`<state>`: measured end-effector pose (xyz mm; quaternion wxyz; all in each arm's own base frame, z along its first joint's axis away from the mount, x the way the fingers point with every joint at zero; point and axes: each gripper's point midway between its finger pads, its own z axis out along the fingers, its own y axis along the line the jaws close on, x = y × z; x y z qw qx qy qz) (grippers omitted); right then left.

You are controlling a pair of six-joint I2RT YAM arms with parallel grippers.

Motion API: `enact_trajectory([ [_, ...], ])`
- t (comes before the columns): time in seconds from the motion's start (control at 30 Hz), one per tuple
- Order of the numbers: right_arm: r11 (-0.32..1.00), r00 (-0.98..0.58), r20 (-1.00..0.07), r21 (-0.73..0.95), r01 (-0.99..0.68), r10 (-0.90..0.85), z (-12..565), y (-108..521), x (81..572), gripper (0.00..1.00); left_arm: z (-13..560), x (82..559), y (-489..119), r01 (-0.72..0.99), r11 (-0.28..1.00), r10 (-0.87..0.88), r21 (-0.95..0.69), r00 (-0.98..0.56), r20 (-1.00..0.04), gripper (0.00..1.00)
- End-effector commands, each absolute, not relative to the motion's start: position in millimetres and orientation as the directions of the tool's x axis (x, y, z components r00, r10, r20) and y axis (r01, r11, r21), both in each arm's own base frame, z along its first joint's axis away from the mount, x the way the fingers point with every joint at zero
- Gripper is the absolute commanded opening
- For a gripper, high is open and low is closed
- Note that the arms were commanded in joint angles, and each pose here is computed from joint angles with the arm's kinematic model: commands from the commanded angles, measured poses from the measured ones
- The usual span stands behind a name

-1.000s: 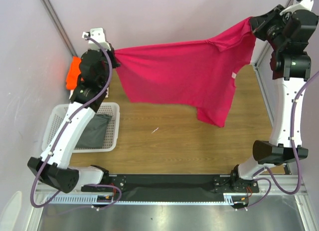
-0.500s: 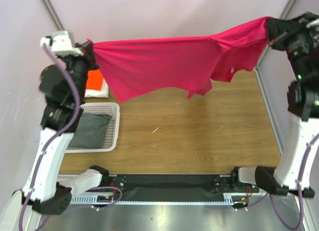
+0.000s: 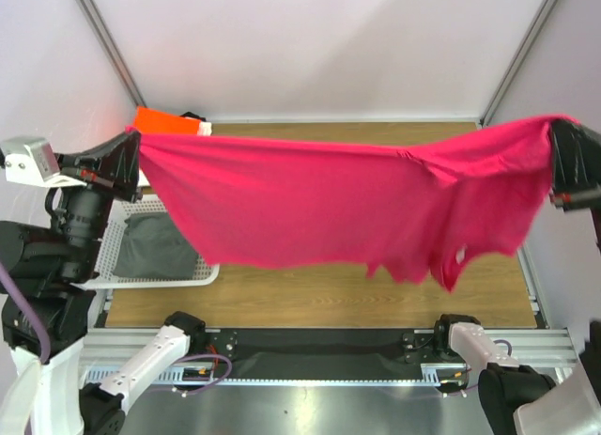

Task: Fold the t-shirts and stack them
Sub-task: Flatten the tshirt out

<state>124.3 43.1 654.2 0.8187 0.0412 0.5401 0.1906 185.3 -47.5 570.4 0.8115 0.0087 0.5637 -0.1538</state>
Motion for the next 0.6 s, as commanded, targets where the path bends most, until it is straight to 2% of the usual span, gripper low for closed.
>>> enact_trajectory([
  [0.0,0.942,0.251,-0.910,0.298,-0.154,0.329,628.2,28.9,137.5,0.00,536.9,190.5,-58.8,0.282,0.934,-0.271,-0.219,0.161,-0.949,0.00],
  [0.13,0.952,0.149,-0.940,0.301,-0.059,0.306,594.8,15.5,169.1,0.00,482.9,223.9,-72.5,0.252,0.938,-0.253,-0.238,0.028,-0.967,0.00],
  [0.27,0.951,0.017,-0.953,0.302,0.057,0.302,525.3,-2.3,224.1,0.00,424.7,266.0,-87.0,0.218,0.946,-0.234,-0.242,-0.063,-0.970,0.00],
  [0.33,0.952,0.011,-0.953,0.303,0.051,0.302,510.9,-2.6,242.5,0.00,393.1,285.5,-91.0,0.187,0.953,-0.223,-0.239,-0.105,-0.969,0.00],
  [0.37,0.952,-0.053,-0.951,0.302,0.057,0.305,479.4,-1.8,258.1,0.00,387.0,294.8,-94.6,0.188,0.952,-0.224,-0.240,-0.102,-0.969,0.00],
  [0.4,0.952,-0.030,-0.952,0.301,0.047,0.303,477.7,-2.2,268.8,0.00,365.5,301.9,-97.3,0.180,0.955,-0.212,-0.234,-0.134,-0.968,0.01],
  [0.57,0.951,-0.134,-0.942,0.305,0.051,0.309,406.8,-2.0,318.7,0.00,321.3,338.1,-93.7,0.090,0.976,-0.182,-0.196,-0.141,-0.973,0.00],
])
